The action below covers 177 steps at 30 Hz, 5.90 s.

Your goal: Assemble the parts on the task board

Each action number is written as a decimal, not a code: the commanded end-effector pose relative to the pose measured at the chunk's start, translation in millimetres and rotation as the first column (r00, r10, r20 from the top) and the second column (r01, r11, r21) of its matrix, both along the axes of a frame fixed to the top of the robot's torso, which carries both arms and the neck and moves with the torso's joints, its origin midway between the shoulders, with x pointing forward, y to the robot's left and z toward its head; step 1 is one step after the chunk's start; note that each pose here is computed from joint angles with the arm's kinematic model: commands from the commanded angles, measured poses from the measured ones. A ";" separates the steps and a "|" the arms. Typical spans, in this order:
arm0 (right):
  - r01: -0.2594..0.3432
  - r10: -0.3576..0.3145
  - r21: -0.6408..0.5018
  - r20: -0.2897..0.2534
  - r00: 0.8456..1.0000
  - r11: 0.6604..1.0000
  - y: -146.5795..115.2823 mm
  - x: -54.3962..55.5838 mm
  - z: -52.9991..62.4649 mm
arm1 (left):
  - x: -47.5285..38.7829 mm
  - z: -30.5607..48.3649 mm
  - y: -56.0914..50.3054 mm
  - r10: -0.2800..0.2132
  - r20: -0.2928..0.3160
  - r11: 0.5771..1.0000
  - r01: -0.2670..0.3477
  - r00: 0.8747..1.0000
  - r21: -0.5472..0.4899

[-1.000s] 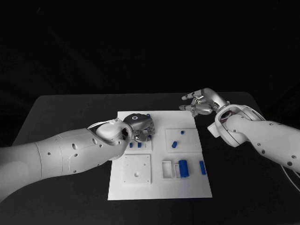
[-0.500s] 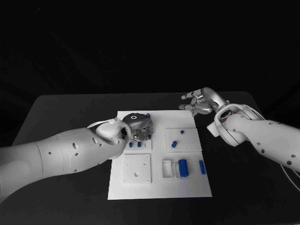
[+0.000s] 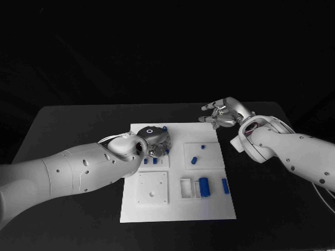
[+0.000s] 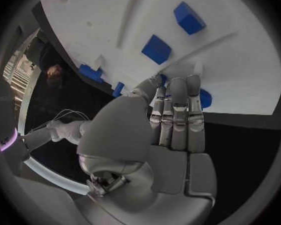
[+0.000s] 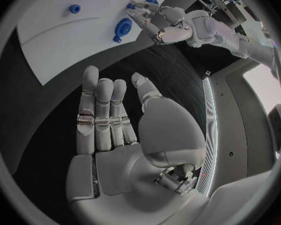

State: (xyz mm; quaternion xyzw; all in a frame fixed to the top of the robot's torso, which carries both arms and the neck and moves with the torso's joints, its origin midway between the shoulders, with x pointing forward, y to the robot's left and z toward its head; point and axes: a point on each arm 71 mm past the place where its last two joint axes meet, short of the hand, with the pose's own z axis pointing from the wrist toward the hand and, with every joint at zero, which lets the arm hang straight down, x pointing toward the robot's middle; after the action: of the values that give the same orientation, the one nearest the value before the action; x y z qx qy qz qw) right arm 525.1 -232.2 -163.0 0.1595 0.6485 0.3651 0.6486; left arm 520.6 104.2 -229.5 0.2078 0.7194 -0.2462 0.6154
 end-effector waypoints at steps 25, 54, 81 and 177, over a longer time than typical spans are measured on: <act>-0.015 0.015 0.001 0.002 1.000 1.000 2.1 -1.0 0.4 | -2.1 -9.7 -9.7 -0.025 -0.056 0.999 0.027 0.998 0.042; -0.014 0.014 0.001 0.002 1.000 1.000 1.3 -1.2 0.6 | 1.3 -6.6 -1.5 0.011 -0.014 1.000 -0.010 1.000 0.013; -0.015 0.015 -0.002 -0.006 1.000 1.000 0.0 0.6 -1.2 | -1.9 17.8 20.1 0.104 -0.105 0.969 -0.125 0.989 -0.212; -0.023 0.023 0.007 -0.023 0.999 1.000 1.0 0.7 -7.8 | 0.6 18.1 55.5 0.137 -0.142 0.987 -0.147 0.980 -0.062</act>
State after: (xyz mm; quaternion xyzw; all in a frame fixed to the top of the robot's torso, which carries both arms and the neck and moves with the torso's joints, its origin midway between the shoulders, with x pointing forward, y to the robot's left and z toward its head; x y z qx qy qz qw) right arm 526.6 -233.2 -170.5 0.1648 0.6539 0.3677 0.6403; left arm 521.7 162.1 -212.0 0.1119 0.7675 -0.2372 0.5850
